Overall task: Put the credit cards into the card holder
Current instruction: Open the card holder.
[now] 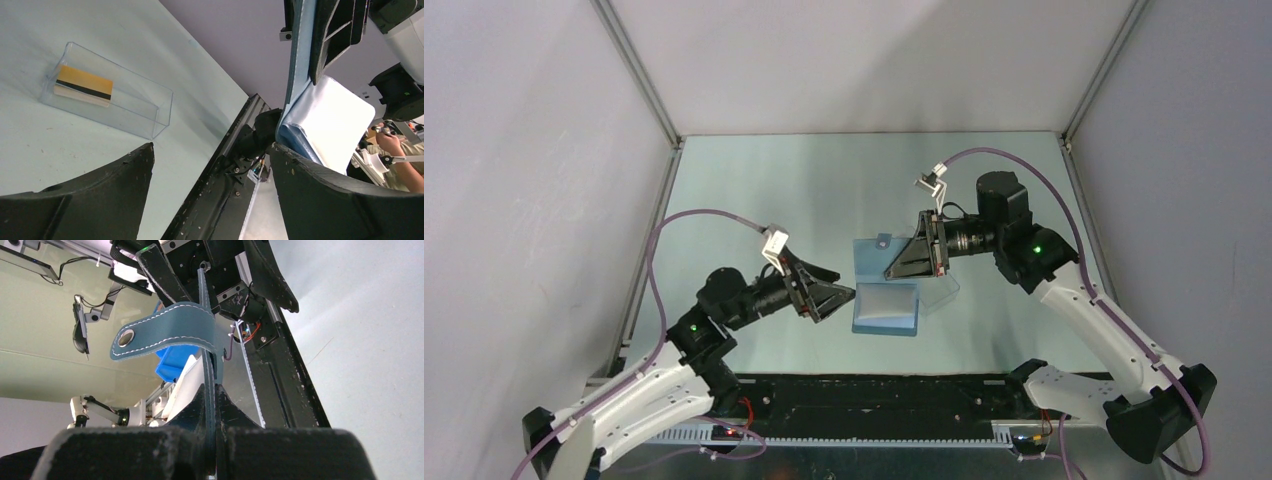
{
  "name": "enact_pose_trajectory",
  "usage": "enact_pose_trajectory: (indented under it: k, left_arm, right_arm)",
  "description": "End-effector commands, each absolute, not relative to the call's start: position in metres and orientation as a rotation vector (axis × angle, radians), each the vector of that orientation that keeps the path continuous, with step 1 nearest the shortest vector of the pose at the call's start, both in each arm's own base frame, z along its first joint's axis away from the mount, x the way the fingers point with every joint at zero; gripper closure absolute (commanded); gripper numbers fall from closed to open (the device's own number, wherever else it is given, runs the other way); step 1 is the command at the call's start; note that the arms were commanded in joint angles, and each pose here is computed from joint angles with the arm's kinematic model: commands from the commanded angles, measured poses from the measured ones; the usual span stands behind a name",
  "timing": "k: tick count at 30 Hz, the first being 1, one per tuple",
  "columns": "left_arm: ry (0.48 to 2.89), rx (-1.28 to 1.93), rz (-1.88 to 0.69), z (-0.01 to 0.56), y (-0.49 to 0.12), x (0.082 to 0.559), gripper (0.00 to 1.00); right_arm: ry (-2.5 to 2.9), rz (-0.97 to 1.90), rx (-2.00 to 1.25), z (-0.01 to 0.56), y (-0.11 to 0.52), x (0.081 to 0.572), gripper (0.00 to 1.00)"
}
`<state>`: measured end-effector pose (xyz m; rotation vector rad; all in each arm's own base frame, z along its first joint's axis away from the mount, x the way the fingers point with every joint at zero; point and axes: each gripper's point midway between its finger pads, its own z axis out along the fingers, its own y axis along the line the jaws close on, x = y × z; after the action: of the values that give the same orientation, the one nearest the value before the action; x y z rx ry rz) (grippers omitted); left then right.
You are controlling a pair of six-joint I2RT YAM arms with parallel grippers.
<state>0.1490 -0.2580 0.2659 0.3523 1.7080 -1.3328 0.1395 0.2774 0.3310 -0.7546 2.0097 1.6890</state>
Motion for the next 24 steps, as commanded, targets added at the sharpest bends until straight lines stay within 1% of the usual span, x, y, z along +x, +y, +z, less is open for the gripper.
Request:
enact_pose_trajectory:
  k: [1,4,14,24]
  left_arm:
    - [1.618,0.38,-1.386,0.292,-0.259,0.143,0.11]
    - [1.591,0.362,-1.376,0.297,-0.254,0.143,0.11]
    - [1.611,0.362,-1.33,0.292,-0.248,0.144,0.16]
    - [1.651,0.441,-1.366,0.293,-0.263,0.141,0.18]
  right_arm:
    - [1.962,1.668,-0.778,0.339,0.275,0.139,1.0]
    - [1.958,1.669,-0.772,0.338,0.275,0.14,1.0]
    - [1.983,1.662,-0.753,0.333,0.275,0.143,1.0]
    - [1.992,1.663,-0.75,0.331,0.276,0.144,1.0]
